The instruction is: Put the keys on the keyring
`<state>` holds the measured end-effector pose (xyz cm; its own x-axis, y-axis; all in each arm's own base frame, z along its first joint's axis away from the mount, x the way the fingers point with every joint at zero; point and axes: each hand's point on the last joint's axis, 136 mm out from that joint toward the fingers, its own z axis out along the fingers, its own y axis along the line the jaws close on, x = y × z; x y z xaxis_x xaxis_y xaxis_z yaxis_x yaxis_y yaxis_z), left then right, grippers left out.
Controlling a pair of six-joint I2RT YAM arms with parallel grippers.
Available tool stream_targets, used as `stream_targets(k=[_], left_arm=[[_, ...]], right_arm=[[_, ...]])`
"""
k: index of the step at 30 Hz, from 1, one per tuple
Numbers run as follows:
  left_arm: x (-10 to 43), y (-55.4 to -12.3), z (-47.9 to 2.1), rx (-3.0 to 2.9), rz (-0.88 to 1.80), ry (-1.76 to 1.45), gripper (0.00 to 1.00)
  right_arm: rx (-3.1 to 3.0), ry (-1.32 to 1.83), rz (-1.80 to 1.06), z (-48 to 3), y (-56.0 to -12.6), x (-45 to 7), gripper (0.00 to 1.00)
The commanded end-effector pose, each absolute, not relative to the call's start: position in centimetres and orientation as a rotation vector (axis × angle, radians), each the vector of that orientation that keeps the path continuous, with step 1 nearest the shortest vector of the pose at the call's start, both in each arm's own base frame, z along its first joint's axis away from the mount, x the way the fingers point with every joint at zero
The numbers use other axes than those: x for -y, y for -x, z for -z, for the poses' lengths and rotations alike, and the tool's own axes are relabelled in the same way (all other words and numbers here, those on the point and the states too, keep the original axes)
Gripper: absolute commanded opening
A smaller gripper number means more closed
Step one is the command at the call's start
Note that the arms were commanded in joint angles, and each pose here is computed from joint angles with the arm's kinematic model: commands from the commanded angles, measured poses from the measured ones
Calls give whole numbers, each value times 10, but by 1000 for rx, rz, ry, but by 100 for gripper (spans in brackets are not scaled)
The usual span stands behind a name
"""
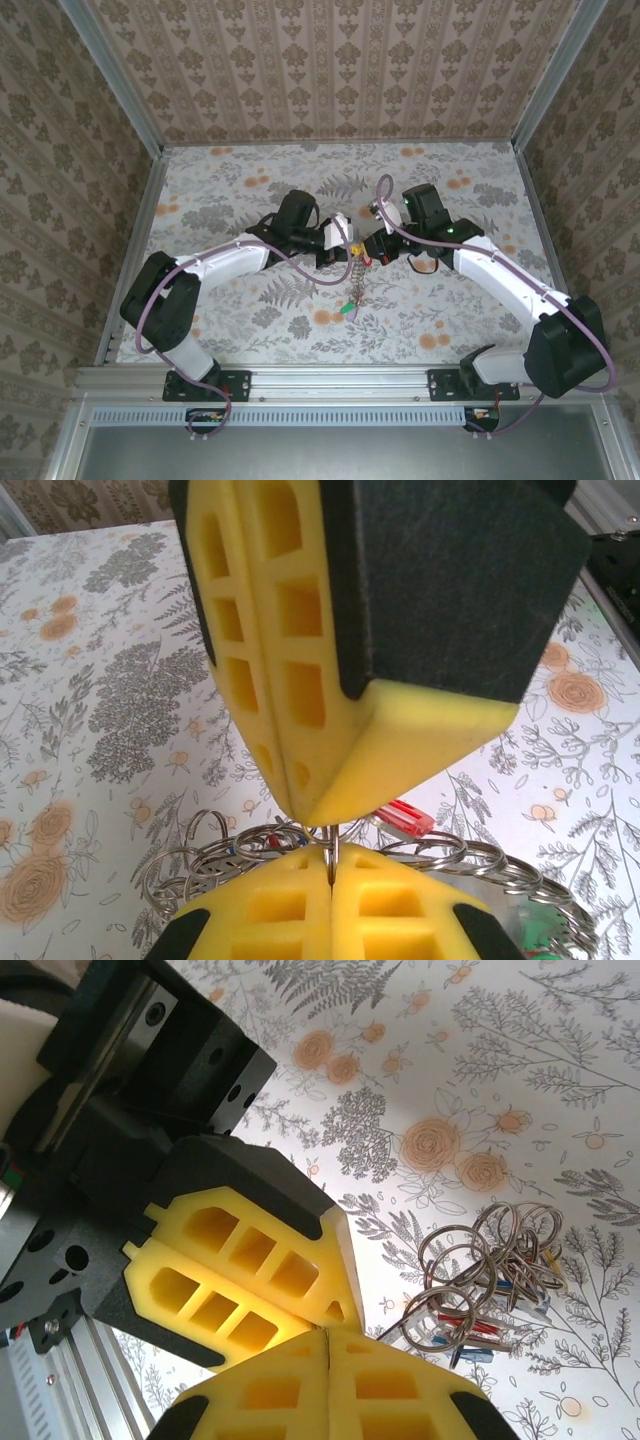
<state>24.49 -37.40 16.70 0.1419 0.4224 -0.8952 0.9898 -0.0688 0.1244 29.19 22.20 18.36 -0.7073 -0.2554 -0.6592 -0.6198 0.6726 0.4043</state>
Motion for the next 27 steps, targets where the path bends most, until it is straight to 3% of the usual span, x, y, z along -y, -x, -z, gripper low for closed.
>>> stream_targets(k=[1, 12, 27], left_arm=[[374, -251, -181, -1362, 868, -1551, 0], [372, -257, -179, -1343, 816, -1498, 0], [375, -257, -178, -1304, 822, -1478, 0]], right_arm=[[-2316, 536, -785, -188, -299, -204, 0], [-2379, 319, -804, -166, -310, -190, 0], [-2498, 140, -1050, -128, -316, -190, 0]])
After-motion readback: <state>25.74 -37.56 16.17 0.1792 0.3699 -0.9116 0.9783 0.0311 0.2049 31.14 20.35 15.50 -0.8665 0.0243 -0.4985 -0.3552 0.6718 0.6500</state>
